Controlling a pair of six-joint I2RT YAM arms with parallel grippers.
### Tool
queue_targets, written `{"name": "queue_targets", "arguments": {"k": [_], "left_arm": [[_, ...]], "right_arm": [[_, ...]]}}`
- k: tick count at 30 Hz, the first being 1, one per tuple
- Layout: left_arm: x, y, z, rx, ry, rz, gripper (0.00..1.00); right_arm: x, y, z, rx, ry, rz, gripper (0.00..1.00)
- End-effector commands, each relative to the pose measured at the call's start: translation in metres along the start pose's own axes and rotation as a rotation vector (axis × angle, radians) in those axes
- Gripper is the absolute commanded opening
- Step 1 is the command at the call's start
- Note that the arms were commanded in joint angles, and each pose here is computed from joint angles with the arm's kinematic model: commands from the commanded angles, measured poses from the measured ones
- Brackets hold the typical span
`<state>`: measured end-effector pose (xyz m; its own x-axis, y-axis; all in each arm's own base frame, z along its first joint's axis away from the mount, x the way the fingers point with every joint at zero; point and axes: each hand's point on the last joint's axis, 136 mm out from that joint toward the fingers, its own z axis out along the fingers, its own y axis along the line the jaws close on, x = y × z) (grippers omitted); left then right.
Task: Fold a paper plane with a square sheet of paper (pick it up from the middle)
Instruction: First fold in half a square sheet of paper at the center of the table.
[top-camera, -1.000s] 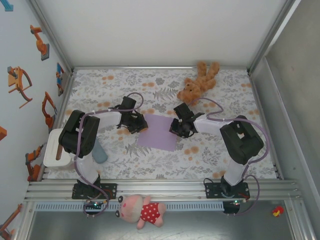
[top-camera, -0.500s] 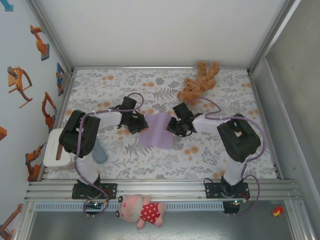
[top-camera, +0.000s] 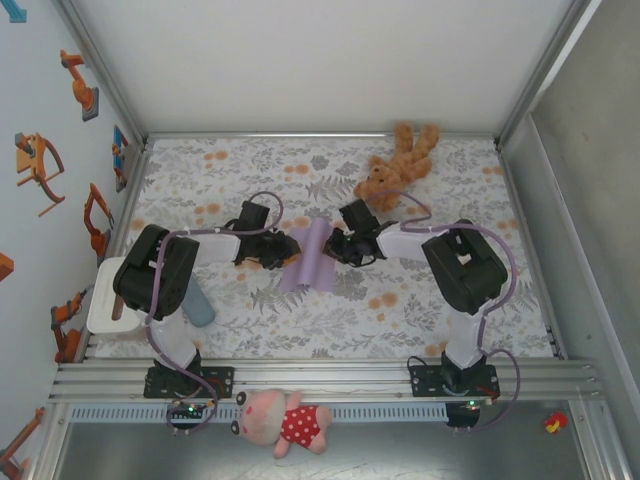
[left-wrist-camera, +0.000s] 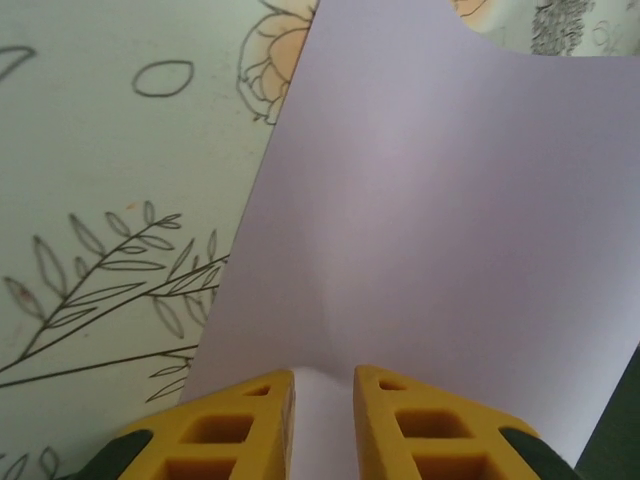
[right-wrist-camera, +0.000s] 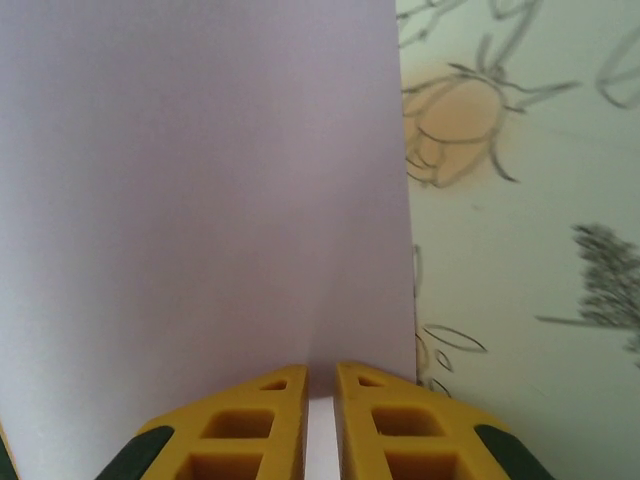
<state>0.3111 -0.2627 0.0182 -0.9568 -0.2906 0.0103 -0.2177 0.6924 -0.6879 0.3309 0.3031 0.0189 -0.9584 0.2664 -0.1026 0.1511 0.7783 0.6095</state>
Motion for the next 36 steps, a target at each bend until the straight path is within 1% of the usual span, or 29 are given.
{"name": "queue_targets", "arguments": {"k": [1,3,7,10,12,20,24,27,29,32,36], "left_arm": [[-0.002,-0.016,-0.004,0.073,-0.031,-0.021,0.24],[-0.004,-0.021,-0.007,0.102,-0.054,-0.017,0.28],[-0.008,-0.033,-0.015,0.161,-0.1,0.018,0.41],[-0.009,-0.039,-0.017,0.208,-0.112,0.035,0.52],[-0.009,-0.042,-0.016,0.23,-0.108,0.044,0.56],[-0.005,-0.036,-0.01,0.226,-0.087,0.043,0.71],[-0.002,-0.03,-0.011,0.195,-0.087,0.053,0.8],[0.0,-0.022,-0.012,0.141,-0.08,0.067,0.83],[0.002,-0.017,-0.011,0.101,-0.066,0.074,0.83],[0.004,-0.011,-0.011,0.045,-0.052,0.089,0.82],[0.004,-0.007,-0.01,0.008,-0.041,0.096,0.78]], "right_arm": [[0.002,-0.01,0.011,0.035,0.027,0.023,0.15],[0.0,-0.01,0.012,0.033,0.027,0.025,0.15],[-0.002,-0.015,0.013,0.032,0.036,0.038,0.15],[-0.002,-0.017,0.014,0.029,0.044,0.047,0.15],[-0.002,-0.016,0.014,0.024,0.047,0.047,0.15],[-0.001,-0.014,0.017,0.004,0.063,0.048,0.15],[0.002,-0.001,0.02,-0.048,0.087,0.013,0.15],[0.006,0.008,0.021,-0.055,0.107,-0.026,0.15],[0.007,0.013,0.023,-0.067,0.116,-0.04,0.15],[0.007,0.019,0.024,-0.088,0.12,-0.043,0.15],[0.006,0.024,0.024,-0.115,0.118,-0.046,0.15]]}}
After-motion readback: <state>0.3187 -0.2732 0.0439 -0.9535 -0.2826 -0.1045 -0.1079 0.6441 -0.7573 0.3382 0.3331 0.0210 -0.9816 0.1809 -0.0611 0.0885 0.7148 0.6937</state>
